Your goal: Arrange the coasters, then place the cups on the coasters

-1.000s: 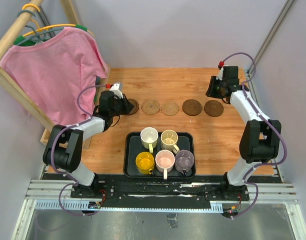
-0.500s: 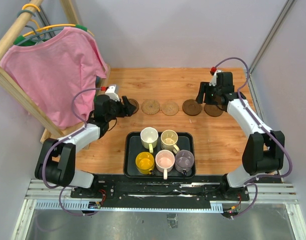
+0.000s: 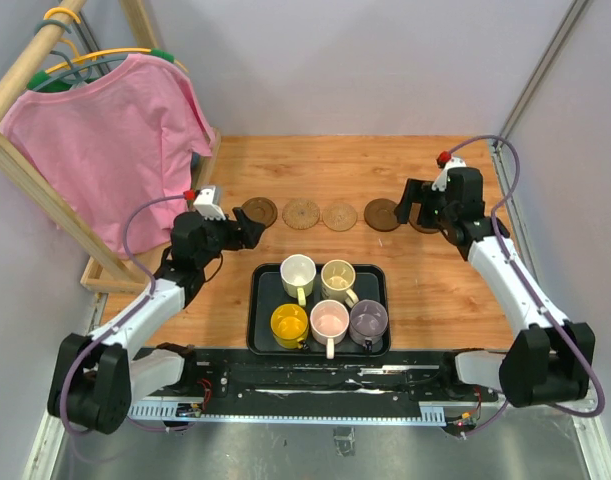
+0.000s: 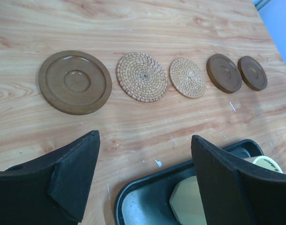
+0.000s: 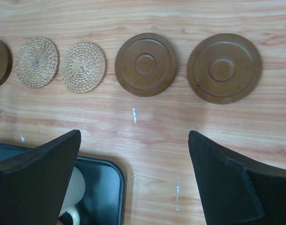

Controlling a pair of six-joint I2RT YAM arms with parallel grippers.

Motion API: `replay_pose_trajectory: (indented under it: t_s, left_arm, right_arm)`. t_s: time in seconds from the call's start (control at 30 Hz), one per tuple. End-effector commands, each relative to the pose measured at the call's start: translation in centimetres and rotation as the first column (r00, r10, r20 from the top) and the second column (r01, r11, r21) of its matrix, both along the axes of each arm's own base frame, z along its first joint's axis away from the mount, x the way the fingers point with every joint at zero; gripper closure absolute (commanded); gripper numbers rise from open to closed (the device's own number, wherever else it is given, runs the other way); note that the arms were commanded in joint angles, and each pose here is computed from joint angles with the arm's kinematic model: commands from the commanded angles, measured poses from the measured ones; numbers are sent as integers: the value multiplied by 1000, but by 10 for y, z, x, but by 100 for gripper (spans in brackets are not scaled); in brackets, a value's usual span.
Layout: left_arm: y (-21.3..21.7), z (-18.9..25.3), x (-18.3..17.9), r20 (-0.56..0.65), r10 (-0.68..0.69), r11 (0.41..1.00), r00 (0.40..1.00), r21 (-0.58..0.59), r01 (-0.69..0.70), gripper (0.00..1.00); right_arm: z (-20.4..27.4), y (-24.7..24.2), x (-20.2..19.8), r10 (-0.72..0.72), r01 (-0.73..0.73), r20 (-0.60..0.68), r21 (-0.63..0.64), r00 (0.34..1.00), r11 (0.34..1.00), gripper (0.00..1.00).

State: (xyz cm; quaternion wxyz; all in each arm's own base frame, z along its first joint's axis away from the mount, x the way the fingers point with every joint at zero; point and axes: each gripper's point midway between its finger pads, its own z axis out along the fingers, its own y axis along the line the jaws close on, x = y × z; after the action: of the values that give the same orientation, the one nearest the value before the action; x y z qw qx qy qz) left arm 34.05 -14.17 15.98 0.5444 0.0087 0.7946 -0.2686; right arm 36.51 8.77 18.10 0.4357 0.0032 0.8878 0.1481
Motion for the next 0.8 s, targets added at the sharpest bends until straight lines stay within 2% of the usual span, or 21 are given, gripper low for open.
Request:
replay_pose_trajectory:
  t_s: [0.0, 0.2, 0.43, 0.77]
  left_arm:
    - [10, 9, -11, 25, 53, 999, 998, -1, -53, 17]
    - [15, 7, -17, 12, 76, 997, 997, 5, -76, 17]
    - [20, -4, -12, -16, 112, 994, 994, 16, -111, 17]
    - [16, -4, -12, -23, 99, 995, 995, -3, -99, 17]
  right_arm:
    - [5, -25, -12, -124, 128, 57, -66, 991, 990, 2]
    - [2, -42, -26, -182, 190, 77, -113, 980, 975, 2]
    - [-1, -56, -20, -251, 258, 61, -151, 966, 954, 2]
    - [-9, -48, -22, -217, 216, 12, -139, 976, 966, 2]
